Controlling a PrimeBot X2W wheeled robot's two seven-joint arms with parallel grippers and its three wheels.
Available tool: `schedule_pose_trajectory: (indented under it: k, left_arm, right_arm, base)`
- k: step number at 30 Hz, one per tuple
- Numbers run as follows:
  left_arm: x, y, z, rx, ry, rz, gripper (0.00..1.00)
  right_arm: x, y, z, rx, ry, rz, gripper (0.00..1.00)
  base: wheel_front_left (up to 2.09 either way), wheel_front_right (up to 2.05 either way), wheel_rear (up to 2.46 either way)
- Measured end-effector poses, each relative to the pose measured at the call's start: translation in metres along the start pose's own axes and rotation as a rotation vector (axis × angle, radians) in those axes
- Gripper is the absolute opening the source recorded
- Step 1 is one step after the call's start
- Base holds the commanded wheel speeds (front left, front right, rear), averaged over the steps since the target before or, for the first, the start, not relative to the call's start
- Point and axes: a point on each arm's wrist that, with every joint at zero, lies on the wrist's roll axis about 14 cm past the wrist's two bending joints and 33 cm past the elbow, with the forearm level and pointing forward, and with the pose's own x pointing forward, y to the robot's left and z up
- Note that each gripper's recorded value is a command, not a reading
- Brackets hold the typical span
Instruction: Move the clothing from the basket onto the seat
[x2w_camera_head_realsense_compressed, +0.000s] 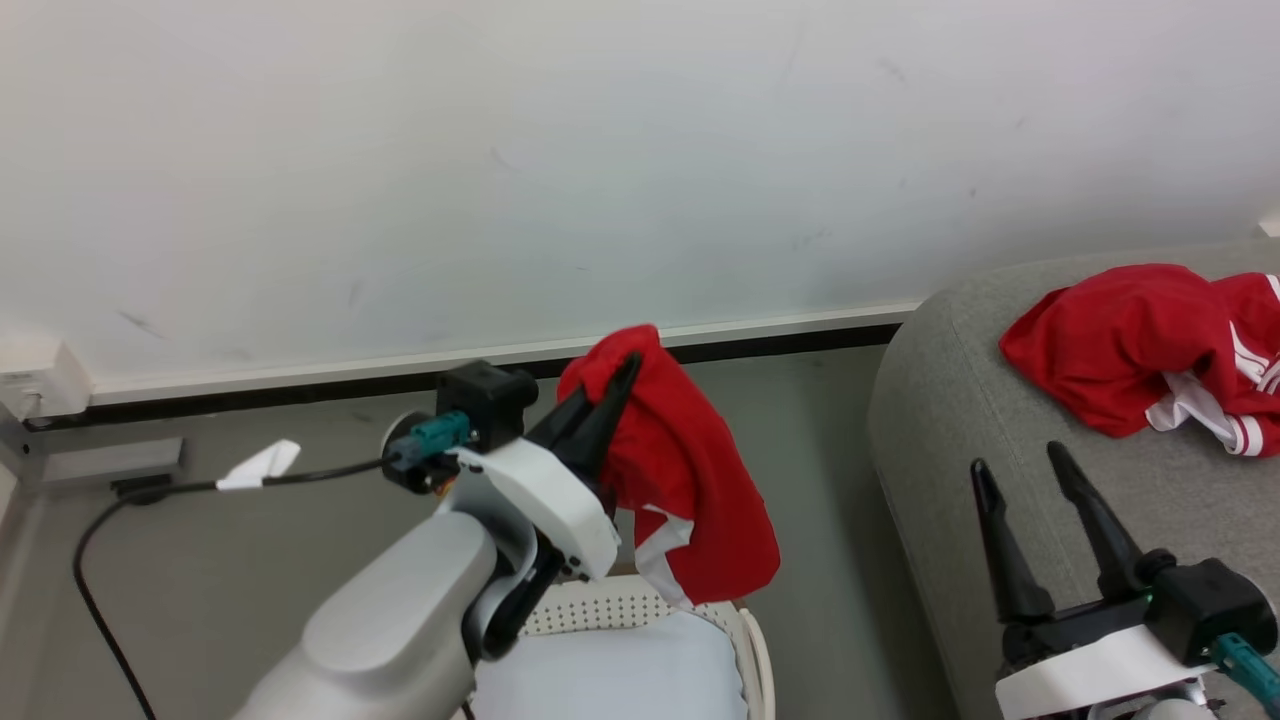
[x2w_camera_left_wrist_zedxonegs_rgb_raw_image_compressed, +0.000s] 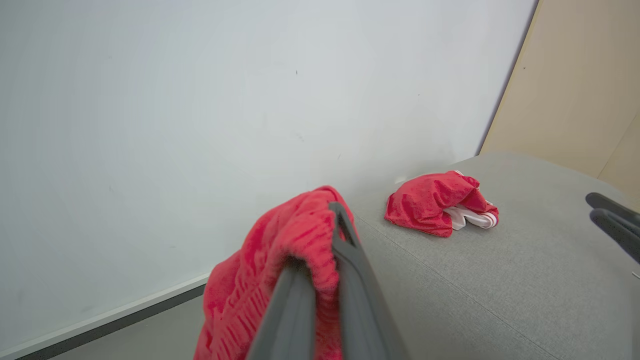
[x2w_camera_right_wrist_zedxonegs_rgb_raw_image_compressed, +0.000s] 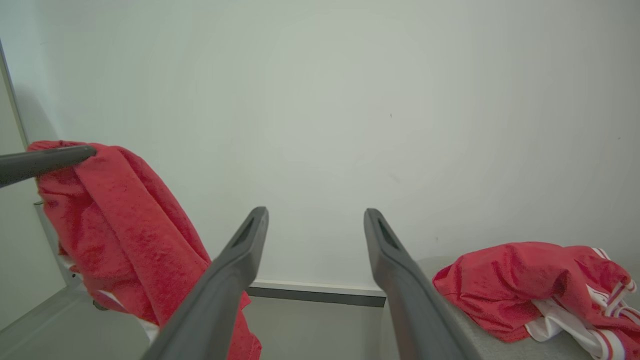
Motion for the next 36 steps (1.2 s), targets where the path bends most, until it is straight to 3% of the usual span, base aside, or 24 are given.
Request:
schedule_pose_trajectory:
  k: [11,22,36]
  left_arm:
    - [0.003,0.007,0.059,0.050,-0.130,0.022,0.00]
    - [-0.001,0.008,0.063,0.051,-0.138,0.037,0.00]
    - [-0.011,-0.004,0.049,0.013,-0.116,0.025,0.00]
  right_arm:
    - [-0.001,0.041,-0.018,0.042,0.049,0.106,1.00]
    - [-0.002,0.066,-0.030,0.063,0.088,0.177,1.00]
    - [-0.005,0.131,-0.082,0.052,0.256,0.391,1.00]
  base:
    - [0.00,0.00,0.00]
    - [0.00,0.00,0.00]
    - [0.00,0.00,0.00]
